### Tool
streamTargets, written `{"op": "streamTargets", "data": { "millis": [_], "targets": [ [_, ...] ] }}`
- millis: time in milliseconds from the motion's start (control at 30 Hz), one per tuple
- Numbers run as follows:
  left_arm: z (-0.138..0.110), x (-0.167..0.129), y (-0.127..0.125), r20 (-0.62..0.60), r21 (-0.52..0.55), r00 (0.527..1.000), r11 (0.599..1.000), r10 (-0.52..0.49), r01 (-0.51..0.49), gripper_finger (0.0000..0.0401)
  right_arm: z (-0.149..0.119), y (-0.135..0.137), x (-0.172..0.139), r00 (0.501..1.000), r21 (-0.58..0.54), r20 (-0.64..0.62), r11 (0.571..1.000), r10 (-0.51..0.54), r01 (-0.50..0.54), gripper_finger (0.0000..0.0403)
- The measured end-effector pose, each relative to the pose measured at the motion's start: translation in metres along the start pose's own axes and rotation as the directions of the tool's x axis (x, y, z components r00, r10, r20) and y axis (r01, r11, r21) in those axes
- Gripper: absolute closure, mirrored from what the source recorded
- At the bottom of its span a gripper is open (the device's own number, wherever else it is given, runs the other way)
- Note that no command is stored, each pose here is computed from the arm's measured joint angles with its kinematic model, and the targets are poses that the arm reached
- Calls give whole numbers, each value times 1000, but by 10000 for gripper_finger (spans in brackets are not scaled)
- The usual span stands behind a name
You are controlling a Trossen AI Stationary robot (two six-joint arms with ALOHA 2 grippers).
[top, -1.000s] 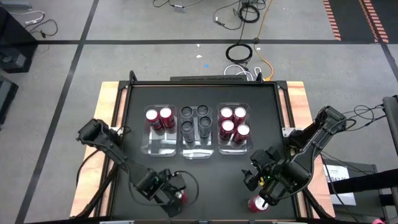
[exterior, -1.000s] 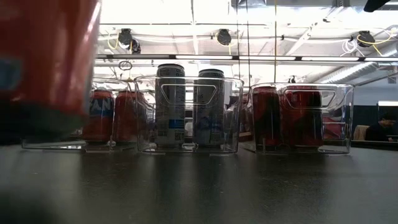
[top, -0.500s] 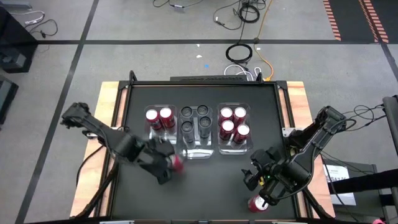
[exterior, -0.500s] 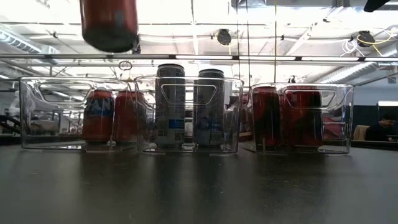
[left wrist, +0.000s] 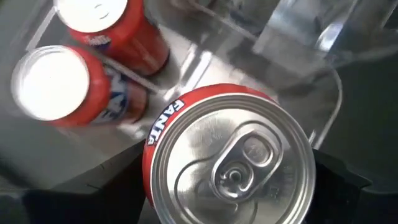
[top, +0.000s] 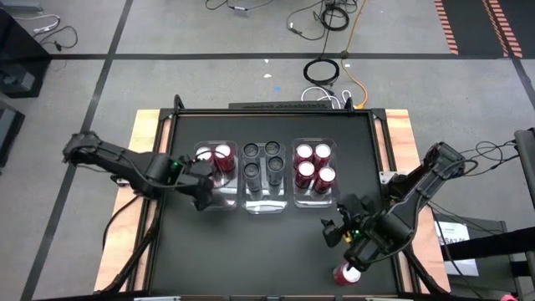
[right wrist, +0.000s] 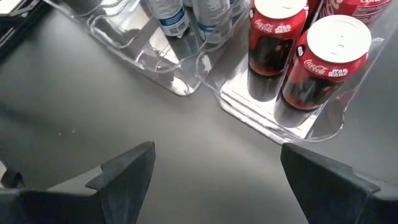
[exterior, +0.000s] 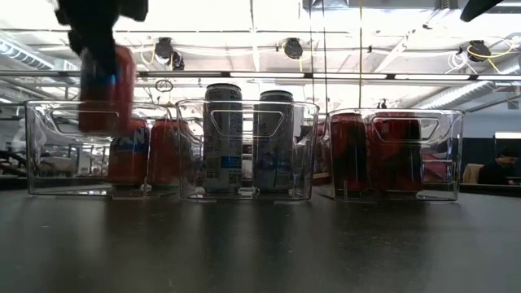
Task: Sort soda cans
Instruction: Put the left orange soda can into the left transparent bin
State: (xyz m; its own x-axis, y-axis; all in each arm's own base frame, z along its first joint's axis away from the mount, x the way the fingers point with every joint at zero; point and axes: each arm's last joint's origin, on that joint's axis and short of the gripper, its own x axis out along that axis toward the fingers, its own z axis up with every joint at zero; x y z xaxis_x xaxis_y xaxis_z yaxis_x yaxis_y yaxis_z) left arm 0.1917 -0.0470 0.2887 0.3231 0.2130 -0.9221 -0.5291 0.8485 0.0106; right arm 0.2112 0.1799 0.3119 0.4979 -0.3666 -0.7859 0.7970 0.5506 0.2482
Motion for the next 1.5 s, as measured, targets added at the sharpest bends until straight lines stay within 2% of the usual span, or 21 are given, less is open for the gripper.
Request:
{"op": "streamTargets", "data": {
  "millis": [233, 367, 500, 600, 933, 1333, 1500],
  "targets": [
    [-8, 32, 26, 11, -74, 999, 996, -50, 51, 67, 10, 1, 7, 1000, 33, 4, 999, -26, 26, 62],
    [-13, 48, 39, -48, -74, 999, 997, -2, -2, 67, 13, 1, 10, 999, 43, 7, 999, -33, 33, 62],
    [-11, 61, 44, -38, -84, 999, 996, -34, 30, 67, 14, 1, 10, 999, 47, 6, 998, -36, 36, 62],
    [-14, 69, 50, -58, -103, 998, 995, -15, 9, 67, 13, 1, 10, 999, 47, -3, 998, -37, 37, 62],
    [-12, 72, 55, -38, -135, 999, 990, 24, -29, 67, 13, 1, 10, 999, 47, -18, 998, -39, 40, 62],
    [-12, 72, 55, -38, -137, 999, 990, 23, -28, 67, 13, 1, 10, 999, 56, -18, 998, -39, 40, 62],
    [-12, 72, 55, -41, -136, 999, 990, 23, -29, 48, 13, 1, 10, 999, 58, -18, 998, -39, 40, 62]
  ]
}}
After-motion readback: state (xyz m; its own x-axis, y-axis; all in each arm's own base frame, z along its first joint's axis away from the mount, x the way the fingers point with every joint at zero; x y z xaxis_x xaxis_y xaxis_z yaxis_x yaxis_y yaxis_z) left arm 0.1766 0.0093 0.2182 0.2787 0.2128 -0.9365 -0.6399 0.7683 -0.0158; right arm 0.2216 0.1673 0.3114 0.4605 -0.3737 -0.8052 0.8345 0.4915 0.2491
